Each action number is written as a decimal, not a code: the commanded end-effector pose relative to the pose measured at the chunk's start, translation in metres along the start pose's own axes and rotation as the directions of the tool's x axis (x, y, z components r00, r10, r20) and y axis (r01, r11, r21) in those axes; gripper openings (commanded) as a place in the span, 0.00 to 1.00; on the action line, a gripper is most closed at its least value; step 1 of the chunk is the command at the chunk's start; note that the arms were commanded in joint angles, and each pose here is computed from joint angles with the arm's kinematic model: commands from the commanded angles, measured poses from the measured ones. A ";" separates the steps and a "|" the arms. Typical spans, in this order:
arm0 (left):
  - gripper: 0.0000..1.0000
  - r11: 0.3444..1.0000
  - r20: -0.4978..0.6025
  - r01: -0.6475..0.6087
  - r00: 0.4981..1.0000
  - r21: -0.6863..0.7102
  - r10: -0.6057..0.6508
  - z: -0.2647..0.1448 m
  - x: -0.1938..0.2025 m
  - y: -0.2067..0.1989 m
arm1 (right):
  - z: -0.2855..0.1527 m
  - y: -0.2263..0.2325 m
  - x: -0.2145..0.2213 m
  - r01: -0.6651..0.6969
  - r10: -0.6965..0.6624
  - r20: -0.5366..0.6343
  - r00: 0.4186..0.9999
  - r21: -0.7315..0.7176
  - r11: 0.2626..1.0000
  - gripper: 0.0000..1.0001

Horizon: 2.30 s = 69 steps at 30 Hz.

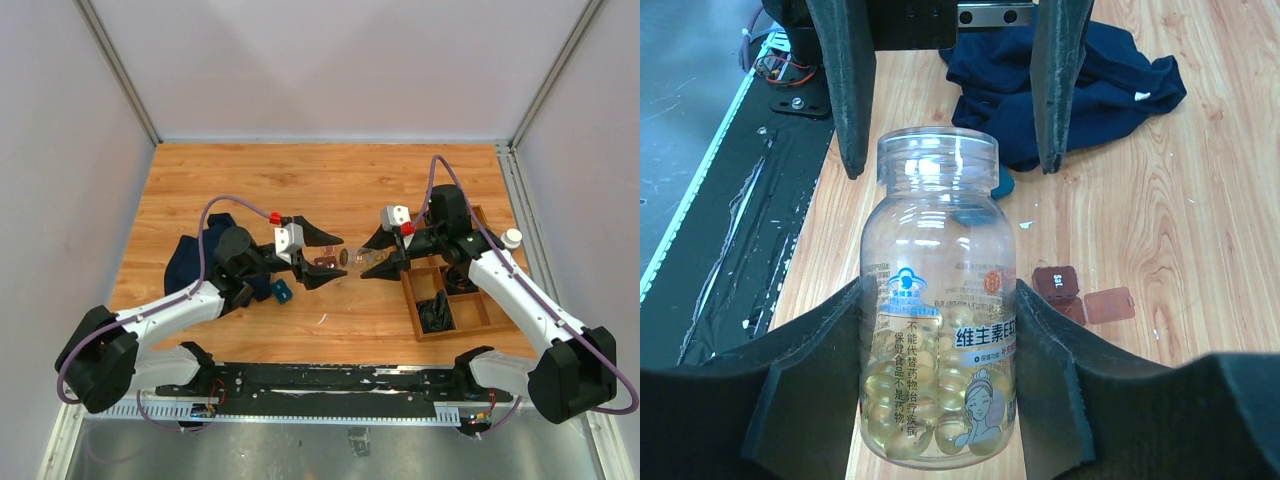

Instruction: Sort the pills into containers

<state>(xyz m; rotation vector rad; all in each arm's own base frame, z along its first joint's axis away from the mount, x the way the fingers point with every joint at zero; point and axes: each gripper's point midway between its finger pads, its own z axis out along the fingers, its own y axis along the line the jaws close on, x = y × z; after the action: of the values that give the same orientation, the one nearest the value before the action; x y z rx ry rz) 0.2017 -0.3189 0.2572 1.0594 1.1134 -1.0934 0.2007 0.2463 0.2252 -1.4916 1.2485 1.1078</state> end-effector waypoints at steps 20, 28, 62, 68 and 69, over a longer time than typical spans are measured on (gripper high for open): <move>0.09 0.951 0.103 0.308 0.947 -0.034 -0.303 0.005 -0.025 0.001 | -0.003 -0.002 0.001 0.002 -0.002 0.000 1.000 0.004 1.000 0.01; 0.00 0.806 0.205 0.551 0.833 -0.215 -0.515 0.003 -0.015 0.005 | -0.003 -0.004 0.003 -0.001 0.001 -0.005 1.000 0.009 1.000 0.01; 0.99 0.940 0.007 0.097 0.995 -0.327 -0.100 -0.019 -0.015 -0.010 | -0.002 -0.007 0.005 -0.028 0.028 -0.011 1.000 0.020 0.999 0.01; 0.99 0.961 -0.023 -0.223 0.975 -0.166 0.222 -0.013 -0.013 -0.024 | -0.002 -0.006 0.004 -0.025 0.025 -0.007 1.000 0.016 1.000 0.01; 0.98 0.951 -0.033 -0.283 0.959 -0.127 0.281 -0.010 -0.010 -0.026 | -0.002 -0.006 0.004 -0.025 0.026 -0.007 1.000 0.016 1.000 0.01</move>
<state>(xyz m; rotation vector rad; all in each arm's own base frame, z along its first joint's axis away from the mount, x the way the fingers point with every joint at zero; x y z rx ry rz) 0.1845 -0.3008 0.2567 0.8363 1.2782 -0.9115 0.2135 0.2416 0.2137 -1.4677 1.3250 1.0761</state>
